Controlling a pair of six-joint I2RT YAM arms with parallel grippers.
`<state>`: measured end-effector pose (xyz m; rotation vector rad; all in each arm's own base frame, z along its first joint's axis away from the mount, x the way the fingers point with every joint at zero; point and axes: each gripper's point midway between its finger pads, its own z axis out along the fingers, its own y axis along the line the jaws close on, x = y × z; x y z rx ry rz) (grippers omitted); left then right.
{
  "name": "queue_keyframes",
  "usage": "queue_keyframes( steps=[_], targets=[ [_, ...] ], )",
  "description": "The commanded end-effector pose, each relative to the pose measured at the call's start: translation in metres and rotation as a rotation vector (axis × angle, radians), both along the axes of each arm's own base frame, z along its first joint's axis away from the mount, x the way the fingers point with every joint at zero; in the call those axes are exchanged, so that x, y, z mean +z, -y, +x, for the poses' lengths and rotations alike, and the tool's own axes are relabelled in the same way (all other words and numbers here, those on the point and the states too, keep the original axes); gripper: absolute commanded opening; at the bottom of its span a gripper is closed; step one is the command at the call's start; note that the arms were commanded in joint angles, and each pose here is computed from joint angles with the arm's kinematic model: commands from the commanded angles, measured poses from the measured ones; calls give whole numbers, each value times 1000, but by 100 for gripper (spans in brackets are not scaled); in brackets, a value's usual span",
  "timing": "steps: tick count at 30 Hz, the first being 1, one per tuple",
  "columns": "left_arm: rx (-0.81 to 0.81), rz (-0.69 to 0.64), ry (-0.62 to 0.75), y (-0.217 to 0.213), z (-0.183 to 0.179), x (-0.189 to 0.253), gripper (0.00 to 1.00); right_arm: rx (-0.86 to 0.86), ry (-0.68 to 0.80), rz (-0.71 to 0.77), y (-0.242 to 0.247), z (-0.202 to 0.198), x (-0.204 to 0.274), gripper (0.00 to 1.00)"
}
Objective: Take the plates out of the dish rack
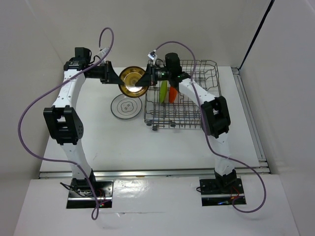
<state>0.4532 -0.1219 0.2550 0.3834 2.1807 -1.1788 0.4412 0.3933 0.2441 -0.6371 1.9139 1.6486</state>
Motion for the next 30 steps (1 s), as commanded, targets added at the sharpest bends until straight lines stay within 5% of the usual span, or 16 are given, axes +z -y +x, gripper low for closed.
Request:
queue_keyframes(
  steps=[1, 5, 8, 14, 20, 27, 30],
  targets=[
    [-24, -8, -22, -1, -5, -6, 0, 86, 103, 32, -7, -17, 26, 10],
    [49, -35, -62, -25, -2, -8, 0, -1, 140, -28, -1, 1, 31, 59],
    [178, -15, -81, -65, 5, -14, 0, -162, 154, -107, 21, 27, 39, 73],
    [504, -110, -292, -169, -3, -63, 0, -667, 224, -342, 99, 81, 64, 74],
    [638, 20, -426, -208, -17, -125, 0, -1064, 208, -698, 200, 105, 37, 77],
    [728, 109, -520, -237, -27, -180, 0, -1038, 93, -829, 219, 92, -22, 77],
    [743, 112, -563, -245, -36, -201, 0, -994, 44, -855, 215, 88, -47, 70]
  ],
)
